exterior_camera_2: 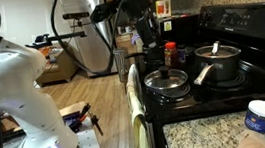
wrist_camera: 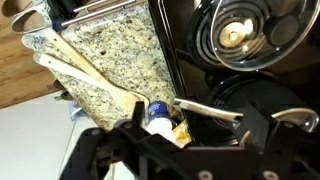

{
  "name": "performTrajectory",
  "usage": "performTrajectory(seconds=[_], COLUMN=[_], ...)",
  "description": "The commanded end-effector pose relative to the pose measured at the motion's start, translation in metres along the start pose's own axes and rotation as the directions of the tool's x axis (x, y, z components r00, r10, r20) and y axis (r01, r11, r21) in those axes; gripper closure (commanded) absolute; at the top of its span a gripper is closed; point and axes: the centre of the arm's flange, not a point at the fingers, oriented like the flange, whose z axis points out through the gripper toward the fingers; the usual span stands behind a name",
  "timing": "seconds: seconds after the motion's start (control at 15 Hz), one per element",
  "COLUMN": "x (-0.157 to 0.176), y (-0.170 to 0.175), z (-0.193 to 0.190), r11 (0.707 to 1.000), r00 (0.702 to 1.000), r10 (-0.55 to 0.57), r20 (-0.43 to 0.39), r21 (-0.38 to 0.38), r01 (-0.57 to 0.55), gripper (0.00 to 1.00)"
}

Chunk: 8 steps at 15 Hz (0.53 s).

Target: Uncover the pot on the left, put the lid on the stove, and then put the wooden spoon inside the pot

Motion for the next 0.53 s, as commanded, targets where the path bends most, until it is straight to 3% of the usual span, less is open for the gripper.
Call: performTrajectory(seconds=[0.0, 0.2, 0.47], x=[0.084, 0.134, 0.161], y=[0.009, 0.037, 0.066], z=[-0.048, -0.068, -0.064], r11=[1.000, 0.997, 0.997], r00=[0.999, 0.996, 0.988], r10=[0.030, 0.079, 0.037], r20=[0.038, 0.029, 0.149], r21=[0.007, -0.011, -0.071], r01=[-0.031, -0.079, -0.026], gripper=[0.00, 0.00, 0.00])
